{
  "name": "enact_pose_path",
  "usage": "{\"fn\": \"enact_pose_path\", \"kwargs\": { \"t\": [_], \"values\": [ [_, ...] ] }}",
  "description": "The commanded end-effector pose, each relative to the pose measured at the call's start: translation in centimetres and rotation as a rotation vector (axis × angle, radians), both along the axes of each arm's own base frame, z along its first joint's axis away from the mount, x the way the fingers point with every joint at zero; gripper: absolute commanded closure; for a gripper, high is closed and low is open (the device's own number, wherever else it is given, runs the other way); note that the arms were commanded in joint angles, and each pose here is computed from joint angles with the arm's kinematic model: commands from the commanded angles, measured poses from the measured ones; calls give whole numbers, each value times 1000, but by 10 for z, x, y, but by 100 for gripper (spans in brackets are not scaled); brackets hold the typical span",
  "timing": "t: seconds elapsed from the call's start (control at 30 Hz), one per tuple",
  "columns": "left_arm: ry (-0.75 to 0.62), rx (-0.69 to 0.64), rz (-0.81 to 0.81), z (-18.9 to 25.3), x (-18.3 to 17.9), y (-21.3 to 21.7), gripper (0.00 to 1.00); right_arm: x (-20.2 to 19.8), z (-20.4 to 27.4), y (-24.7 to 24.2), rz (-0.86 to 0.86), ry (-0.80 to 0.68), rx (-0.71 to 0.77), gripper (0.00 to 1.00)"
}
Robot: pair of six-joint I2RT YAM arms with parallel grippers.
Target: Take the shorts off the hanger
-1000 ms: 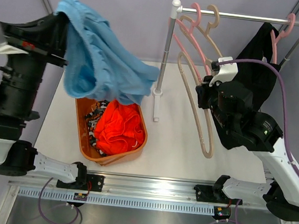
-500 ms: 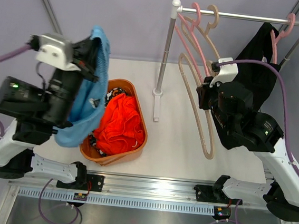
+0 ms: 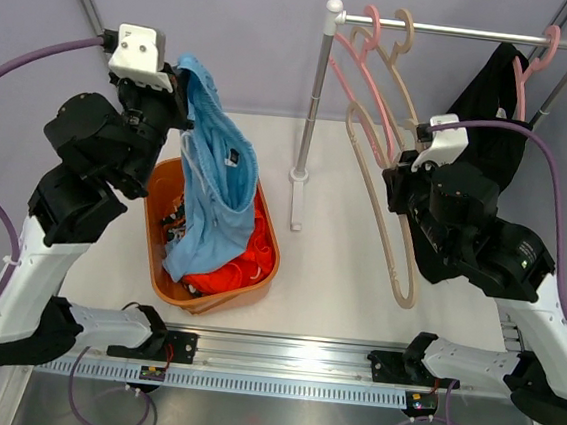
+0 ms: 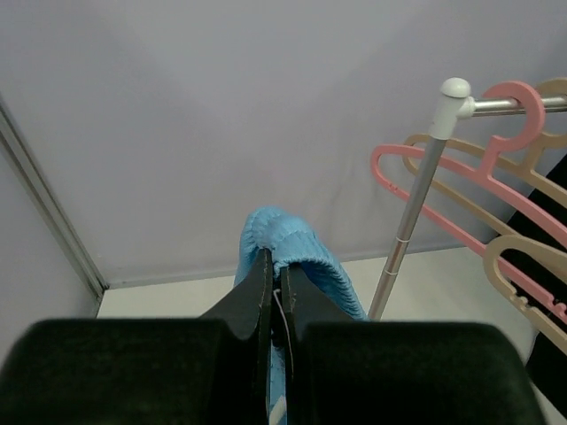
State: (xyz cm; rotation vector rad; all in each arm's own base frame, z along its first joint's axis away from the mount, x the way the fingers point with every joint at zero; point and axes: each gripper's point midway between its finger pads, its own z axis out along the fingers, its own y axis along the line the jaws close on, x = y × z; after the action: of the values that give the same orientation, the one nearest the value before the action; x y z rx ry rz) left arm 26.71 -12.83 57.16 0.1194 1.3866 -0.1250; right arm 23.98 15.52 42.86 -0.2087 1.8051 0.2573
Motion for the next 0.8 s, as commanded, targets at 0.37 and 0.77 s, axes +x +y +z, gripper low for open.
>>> {"fn": "enact_pose_path", "kwargs": {
  "t": [0.37,0.77],
  "values": [
    [376,-207,-35,-170,6,-2,100,-25,7,-9,90,36,5,100],
    [790,-276,-143,-371,-20,-20,69,-64,43,-30,205,-40,68,100]
  ]
}}
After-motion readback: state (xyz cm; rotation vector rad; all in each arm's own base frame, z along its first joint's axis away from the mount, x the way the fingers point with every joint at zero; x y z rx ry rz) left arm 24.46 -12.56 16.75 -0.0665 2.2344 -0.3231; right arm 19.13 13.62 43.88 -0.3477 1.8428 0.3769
